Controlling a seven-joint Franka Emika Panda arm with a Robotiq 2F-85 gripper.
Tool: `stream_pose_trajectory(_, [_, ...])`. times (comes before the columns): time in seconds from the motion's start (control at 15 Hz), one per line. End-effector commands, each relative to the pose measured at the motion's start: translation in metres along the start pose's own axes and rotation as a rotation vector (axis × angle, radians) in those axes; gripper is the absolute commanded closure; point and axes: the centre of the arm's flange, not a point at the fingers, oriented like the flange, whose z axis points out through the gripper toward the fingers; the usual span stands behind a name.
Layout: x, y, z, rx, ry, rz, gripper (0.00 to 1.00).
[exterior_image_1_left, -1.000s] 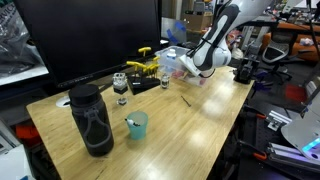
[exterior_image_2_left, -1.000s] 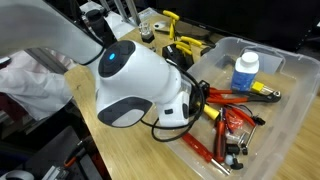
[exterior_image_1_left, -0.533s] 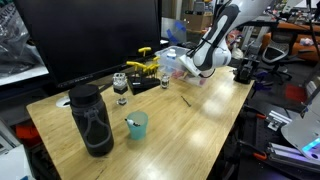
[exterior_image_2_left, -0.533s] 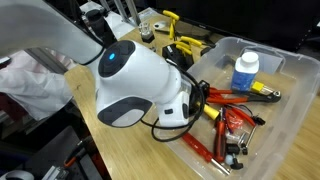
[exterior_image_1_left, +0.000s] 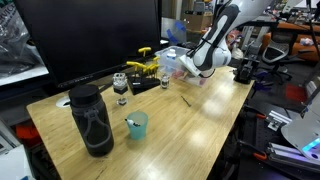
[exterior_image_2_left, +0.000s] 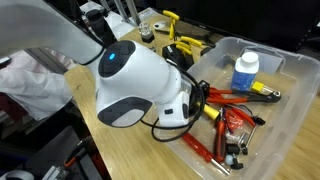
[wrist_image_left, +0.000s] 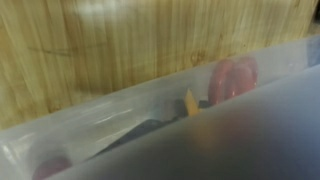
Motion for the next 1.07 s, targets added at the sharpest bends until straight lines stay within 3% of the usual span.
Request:
stream_pose_trajectory(0.0, [0.0,0.0,0.0,0.0,0.0,0.0,0.81])
stream_pose_trajectory(0.73, [0.0,0.0,0.0,0.0,0.0,0.0,0.81])
stream_pose_trajectory(0.8, [0.0,0.0,0.0,0.0,0.0,0.0,0.95])
stream_pose_trajectory(1.0, [0.004,-0.002,-0.015,-0.013,0.045,-0.018,0.95])
